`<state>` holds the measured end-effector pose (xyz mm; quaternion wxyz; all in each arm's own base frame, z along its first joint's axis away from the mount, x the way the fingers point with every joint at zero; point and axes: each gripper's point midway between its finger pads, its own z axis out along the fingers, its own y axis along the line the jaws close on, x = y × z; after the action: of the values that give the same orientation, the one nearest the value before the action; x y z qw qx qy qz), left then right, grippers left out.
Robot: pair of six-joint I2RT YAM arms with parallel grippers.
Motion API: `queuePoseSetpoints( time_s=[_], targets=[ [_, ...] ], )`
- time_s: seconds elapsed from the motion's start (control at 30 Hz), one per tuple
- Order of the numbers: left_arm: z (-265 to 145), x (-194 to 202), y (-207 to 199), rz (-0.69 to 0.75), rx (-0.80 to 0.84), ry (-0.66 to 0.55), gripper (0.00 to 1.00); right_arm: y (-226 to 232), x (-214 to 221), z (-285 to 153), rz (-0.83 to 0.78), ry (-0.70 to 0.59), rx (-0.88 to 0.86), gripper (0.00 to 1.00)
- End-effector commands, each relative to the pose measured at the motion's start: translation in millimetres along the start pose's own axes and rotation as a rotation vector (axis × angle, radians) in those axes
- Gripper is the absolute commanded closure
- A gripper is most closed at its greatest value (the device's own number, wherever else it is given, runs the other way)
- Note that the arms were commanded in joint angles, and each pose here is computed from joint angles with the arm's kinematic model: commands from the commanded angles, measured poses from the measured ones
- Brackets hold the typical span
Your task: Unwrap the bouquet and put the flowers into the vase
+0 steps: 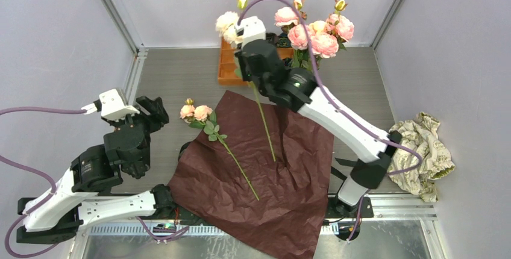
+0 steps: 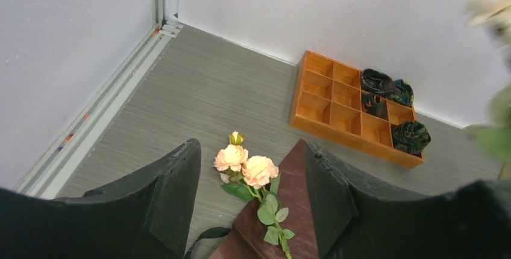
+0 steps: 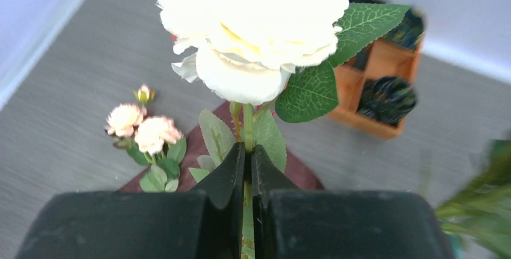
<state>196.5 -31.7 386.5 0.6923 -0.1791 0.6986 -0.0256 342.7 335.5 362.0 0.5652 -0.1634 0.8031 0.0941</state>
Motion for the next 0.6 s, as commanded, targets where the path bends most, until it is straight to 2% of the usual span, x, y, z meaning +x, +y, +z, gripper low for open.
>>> queuePoseSetpoints(
  time_s=[0.0, 0.17, 0.3, 0.47, 0.57],
  targets=[
    [2, 0, -15, -0.033, 0.014, -0.001, 0.36, -39, -80, -61, 0.018, -0.264, 0.061, 0.99],
    [3, 9, -32, -0.009, 0.046, 0.023, 0.36, -90, -140, -133, 0.057, -0.554, 0.130, 0.99],
    [5, 17, -46, 0.006, 0.066, 0.040, 0.36, -117, -168, -177, 0.071, -0.755, 0.178, 0.99],
    [6, 24, -61, 0.025, 0.085, 0.055, 0.36, -126, -185, -199, 0.001, -0.916, 0.223, 0.99],
    [7, 30, -69, 0.039, 0.093, 0.065, 0.36, -123, -194, -200, -0.055, -0.969, 0.247, 0.99]
  ],
)
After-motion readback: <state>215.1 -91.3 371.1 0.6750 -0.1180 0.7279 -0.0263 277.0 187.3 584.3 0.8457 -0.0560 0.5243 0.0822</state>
